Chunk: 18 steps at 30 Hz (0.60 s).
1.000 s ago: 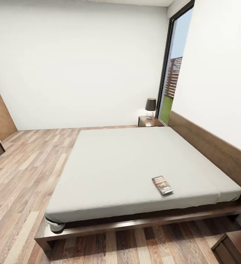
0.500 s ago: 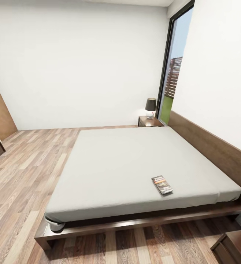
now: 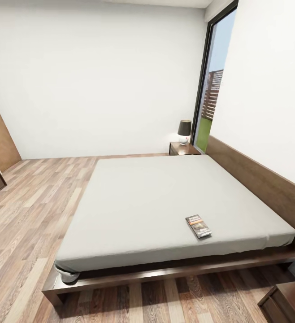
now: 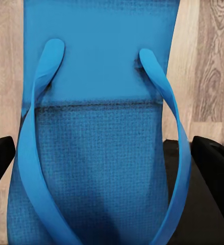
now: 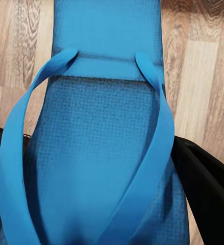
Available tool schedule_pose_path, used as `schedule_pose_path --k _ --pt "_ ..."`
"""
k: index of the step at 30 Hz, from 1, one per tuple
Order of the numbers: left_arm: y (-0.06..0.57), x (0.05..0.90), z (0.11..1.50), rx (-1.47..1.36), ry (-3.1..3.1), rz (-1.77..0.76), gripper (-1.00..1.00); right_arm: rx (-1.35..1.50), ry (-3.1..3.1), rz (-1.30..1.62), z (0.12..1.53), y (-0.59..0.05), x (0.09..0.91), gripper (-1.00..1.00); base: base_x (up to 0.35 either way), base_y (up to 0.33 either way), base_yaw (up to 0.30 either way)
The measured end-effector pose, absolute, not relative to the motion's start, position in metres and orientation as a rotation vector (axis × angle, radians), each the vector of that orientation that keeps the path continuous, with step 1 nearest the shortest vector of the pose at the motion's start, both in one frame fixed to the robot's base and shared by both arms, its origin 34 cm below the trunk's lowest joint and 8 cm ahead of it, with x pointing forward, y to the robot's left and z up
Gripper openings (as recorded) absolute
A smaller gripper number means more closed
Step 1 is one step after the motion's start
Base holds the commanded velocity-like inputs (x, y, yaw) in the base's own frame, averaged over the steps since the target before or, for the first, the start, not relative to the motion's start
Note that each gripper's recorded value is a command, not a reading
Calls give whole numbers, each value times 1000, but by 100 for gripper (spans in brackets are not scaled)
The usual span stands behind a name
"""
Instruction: In the bedroom, move the book from the bed onto either nightstand, and place the two sandals side by side next to the bed.
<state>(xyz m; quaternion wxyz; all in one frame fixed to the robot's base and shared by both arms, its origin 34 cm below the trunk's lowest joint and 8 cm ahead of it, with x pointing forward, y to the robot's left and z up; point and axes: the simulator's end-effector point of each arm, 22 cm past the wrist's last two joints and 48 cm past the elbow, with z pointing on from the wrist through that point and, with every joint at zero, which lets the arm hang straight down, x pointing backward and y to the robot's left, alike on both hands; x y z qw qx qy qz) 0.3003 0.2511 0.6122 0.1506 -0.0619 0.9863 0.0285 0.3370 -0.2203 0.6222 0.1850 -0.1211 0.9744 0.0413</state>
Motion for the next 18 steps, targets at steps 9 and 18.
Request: schedule_pose_path --k 9,18 --pt "249 289 609 -182 2898 78 -100 -312 2761 106 621 -224 335 -100 0 0 0" --pt "253 305 613 -188 2822 82 -100 -310 2754 102 622 -227 336 -100 0 0 0"
